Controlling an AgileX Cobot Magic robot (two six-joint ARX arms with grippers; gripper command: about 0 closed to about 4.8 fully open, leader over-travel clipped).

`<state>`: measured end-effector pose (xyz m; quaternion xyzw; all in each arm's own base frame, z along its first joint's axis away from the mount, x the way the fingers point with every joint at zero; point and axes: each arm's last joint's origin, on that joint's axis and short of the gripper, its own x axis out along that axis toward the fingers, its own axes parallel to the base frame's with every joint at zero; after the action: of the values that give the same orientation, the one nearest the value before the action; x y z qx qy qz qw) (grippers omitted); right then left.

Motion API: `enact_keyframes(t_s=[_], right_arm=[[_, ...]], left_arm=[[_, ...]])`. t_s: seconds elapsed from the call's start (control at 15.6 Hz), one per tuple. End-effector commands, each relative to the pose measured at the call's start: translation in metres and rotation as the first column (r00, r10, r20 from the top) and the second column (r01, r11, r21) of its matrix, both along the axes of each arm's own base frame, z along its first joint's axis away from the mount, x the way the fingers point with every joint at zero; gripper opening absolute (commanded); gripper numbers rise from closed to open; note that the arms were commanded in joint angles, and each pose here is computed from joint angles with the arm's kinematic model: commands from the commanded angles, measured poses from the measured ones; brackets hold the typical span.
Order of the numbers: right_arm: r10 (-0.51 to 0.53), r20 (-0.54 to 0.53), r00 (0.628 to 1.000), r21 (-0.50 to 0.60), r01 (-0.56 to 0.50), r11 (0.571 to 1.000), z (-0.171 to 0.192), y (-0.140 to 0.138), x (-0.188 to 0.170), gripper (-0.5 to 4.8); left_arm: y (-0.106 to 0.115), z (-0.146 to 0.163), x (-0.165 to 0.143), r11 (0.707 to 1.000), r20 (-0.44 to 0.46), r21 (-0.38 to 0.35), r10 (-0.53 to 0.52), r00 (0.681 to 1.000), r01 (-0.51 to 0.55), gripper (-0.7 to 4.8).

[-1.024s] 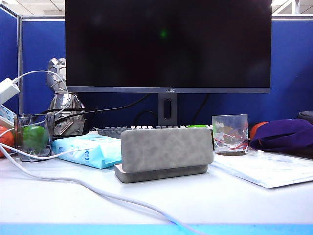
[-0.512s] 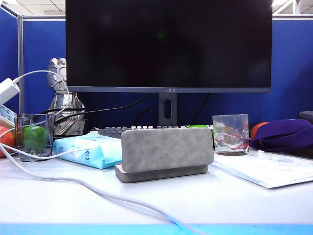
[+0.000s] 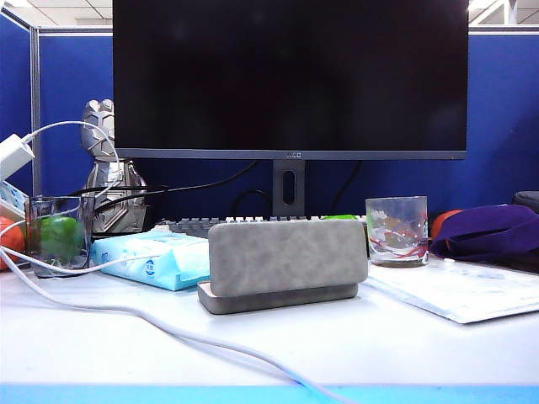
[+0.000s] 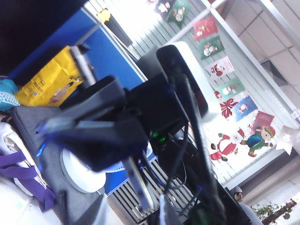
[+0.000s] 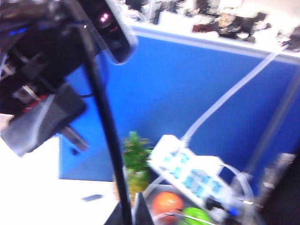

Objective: Pick up the glasses, fold the temples of the glasses, place the glasses into the glasses case, and finally close the glasses case.

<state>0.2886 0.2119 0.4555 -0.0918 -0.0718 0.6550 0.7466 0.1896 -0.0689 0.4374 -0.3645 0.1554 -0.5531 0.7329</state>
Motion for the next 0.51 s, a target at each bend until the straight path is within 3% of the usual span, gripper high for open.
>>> enact_keyframes(t_s=[0.06, 0.19, 0.51], right_arm=[[-0.014, 0.002, 1.000, 0.008, 0.014, 1.000, 0.003, -0.005, 0.003, -0.05], [-0.014, -0.007, 1.000, 0.003, 0.014, 1.000, -0.001, -0.003, 0.006, -0.05], [0.003, -0.016, 1.000, -0.001, -0.003, 1.000, -0.007, 0.005, 0.009, -0.05]], left_arm=[[0.000, 0.004, -0.002, 1.000, 0.003, -0.012, -0.008, 1.000, 0.008, 1.57], [0.000, 0.005, -0.003, 1.000, -0.009, -0.022, -0.019, 1.000, 0.018, 1.57], [0.000, 0.011, -0.008, 0.993, 0.079, 0.000, -0.117, 0.990, 0.117, 1.56]])
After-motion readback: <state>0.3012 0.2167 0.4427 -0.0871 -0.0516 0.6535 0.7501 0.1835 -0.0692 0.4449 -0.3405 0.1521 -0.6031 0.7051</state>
